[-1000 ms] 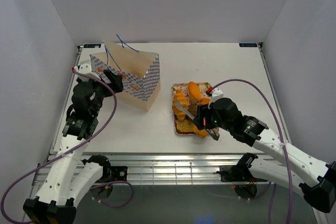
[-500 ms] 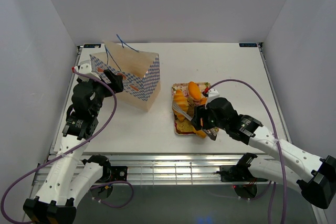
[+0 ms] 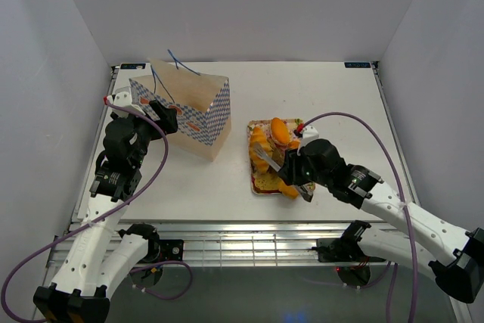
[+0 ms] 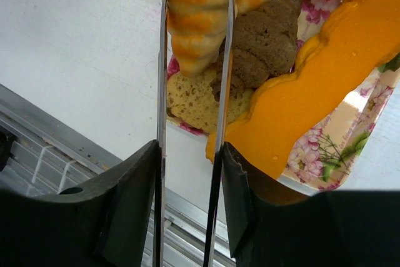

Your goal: Place the fake bread into the paper bag

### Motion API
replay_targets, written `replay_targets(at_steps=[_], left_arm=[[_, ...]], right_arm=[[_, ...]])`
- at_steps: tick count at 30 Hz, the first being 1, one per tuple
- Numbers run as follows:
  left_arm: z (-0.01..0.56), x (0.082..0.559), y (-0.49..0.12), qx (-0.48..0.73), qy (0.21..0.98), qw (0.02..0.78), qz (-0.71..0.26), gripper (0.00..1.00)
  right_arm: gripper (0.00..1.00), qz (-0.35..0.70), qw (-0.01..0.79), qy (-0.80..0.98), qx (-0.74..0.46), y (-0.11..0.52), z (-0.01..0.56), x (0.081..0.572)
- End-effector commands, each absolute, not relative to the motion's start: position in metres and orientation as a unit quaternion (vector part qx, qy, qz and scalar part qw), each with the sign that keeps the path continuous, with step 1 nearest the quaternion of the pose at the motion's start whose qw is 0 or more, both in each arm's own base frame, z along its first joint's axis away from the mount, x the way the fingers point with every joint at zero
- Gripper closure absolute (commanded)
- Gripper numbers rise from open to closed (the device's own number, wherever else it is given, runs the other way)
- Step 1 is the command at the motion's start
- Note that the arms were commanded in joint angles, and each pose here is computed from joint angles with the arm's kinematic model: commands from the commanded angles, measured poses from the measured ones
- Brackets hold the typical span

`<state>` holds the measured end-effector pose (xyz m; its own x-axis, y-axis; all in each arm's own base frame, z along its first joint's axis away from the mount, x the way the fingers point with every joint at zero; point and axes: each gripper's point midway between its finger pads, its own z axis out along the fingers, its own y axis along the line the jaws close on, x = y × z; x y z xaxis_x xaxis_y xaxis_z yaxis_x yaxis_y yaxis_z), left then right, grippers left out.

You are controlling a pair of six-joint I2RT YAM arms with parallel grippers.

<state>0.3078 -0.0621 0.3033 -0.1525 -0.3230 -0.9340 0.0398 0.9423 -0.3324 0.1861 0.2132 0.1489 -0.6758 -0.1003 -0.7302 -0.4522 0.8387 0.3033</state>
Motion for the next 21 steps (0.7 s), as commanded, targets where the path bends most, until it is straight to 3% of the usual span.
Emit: replay_targets(at_steps=[1,10,21], left_arm=[[0.307,0.305,-0.066,-0.091,0.743,0.646,-0.151,0.02],[0.306,0.306,-0.066,-0.092,0.743,0.645,-0.151,0.02],[0.308,0.304,-0.061,-0.100,0.739,0.650,-0.143,0.02]], right_arm=[[0.53,0.267,0.437,0.848,-0.134,0.217,0.210,0.199],[0.54,0.272,0.496,0.813,-0.137,0.216,0.266,0.211],[0.55,0.332,0.596,0.703,-0.202,0.261,0.389,0.235]])
